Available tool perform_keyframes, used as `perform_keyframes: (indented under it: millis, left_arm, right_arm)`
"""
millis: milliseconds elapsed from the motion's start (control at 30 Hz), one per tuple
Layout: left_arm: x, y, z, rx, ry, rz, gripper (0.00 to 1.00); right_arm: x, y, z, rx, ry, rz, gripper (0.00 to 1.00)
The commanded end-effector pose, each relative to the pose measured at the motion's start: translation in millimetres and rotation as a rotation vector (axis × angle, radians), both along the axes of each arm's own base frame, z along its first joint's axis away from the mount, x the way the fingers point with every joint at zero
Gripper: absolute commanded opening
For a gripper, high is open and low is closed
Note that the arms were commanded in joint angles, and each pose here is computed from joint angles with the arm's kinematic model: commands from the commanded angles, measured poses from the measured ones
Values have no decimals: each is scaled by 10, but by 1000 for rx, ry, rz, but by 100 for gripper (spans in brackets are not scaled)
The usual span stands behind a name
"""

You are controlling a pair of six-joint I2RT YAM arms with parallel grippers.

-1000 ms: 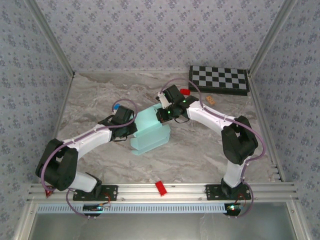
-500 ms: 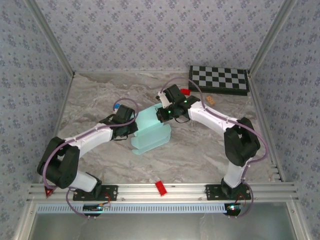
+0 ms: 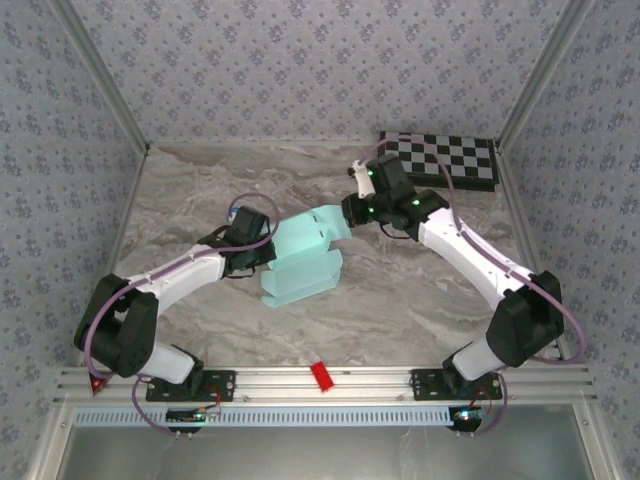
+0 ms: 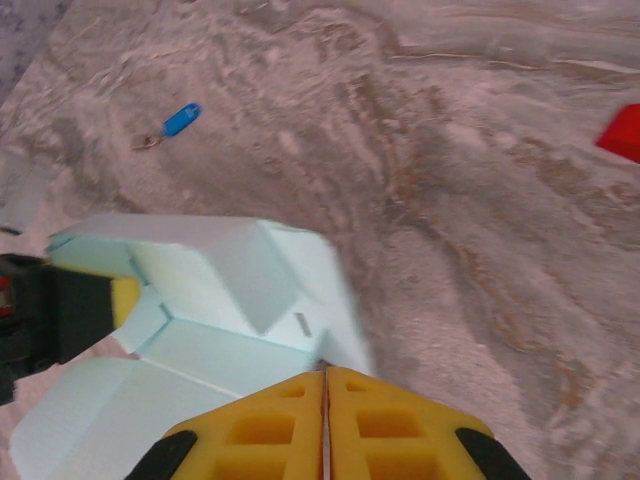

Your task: Fold the paper box

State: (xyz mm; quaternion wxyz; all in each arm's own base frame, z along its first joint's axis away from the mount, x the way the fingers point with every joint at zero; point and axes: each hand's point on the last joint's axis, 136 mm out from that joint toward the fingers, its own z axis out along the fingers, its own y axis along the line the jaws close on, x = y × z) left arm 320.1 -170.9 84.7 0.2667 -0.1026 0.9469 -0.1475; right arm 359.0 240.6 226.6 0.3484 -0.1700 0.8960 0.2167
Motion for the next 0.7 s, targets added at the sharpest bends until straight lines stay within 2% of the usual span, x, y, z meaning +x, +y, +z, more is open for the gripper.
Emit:
perform_keyframes:
  millis: [0, 200, 667]
  left_arm:
    - [100, -77, 296, -42, -80, -31, 0]
    - [115, -160, 363, -98, -101, -53, 0]
    - [146, -194, 346, -109, -95, -62, 0]
  right_arm:
    - [57, -274, -179, -28, 38, -58, 12]
    - [210, -420, -355, -14, 64, -55, 15]
    - [127, -12, -507, 65, 123, 123, 15]
